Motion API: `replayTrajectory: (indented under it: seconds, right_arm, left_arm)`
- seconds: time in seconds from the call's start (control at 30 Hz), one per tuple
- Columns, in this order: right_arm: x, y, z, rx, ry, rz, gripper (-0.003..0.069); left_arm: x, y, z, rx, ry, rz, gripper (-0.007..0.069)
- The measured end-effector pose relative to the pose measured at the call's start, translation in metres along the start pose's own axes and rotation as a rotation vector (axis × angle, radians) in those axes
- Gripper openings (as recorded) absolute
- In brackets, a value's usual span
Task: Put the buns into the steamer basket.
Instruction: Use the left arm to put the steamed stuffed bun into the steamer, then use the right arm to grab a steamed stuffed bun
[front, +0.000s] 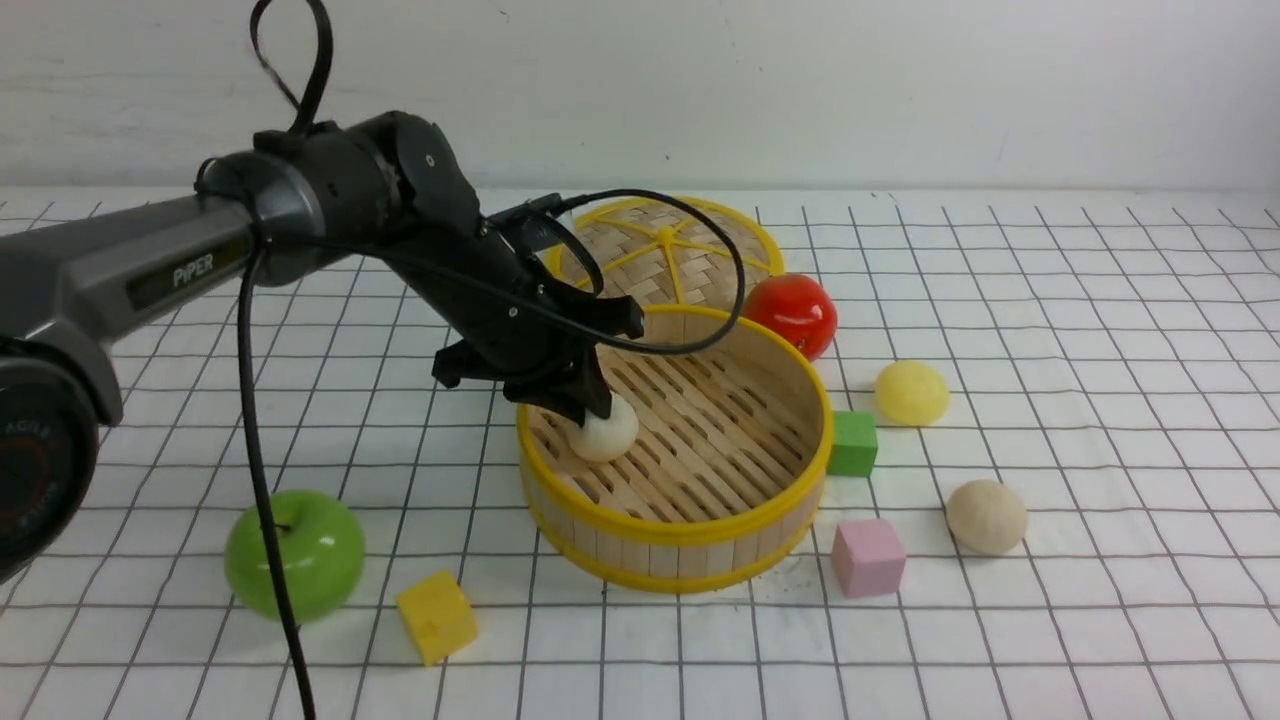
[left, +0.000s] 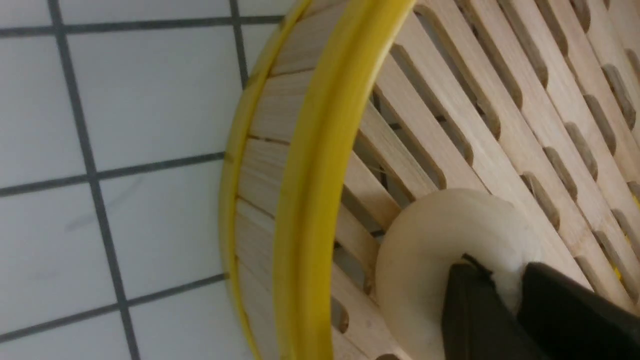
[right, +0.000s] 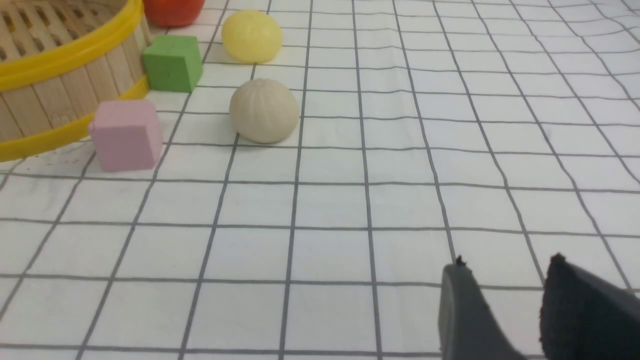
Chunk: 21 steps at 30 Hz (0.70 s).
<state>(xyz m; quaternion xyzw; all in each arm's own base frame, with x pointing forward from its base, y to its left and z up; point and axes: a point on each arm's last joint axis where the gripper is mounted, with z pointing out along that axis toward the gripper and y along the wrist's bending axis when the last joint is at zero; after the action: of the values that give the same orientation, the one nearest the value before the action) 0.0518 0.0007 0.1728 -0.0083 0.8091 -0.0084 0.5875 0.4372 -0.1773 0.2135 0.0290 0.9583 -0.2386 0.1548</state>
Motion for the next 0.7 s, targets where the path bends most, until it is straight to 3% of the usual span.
replayTrajectory:
  seconds: [0.3, 0.47, 0.7]
  right_arm:
    - [0.0, 0.0, 0.0, 0.0, 0.001, 0.0, 0.0239]
    - [0.0, 0.0, 0.0, 0.0, 0.001, 0.0, 0.0239]
    - [0.0, 0.0, 0.0, 0.0, 0.001, 0.0, 0.0239]
  left_arm:
    - [0.0, -0.018, -0.05, -0.011, -0.008, 0.079, 0.0375]
    - [0.0, -0.028, -0.117, -0.109, -0.004, 0.183, 0.0398]
    - [0.027, -0.051, -0.252, -0.197, -0.3, 0.162, 0.0357]
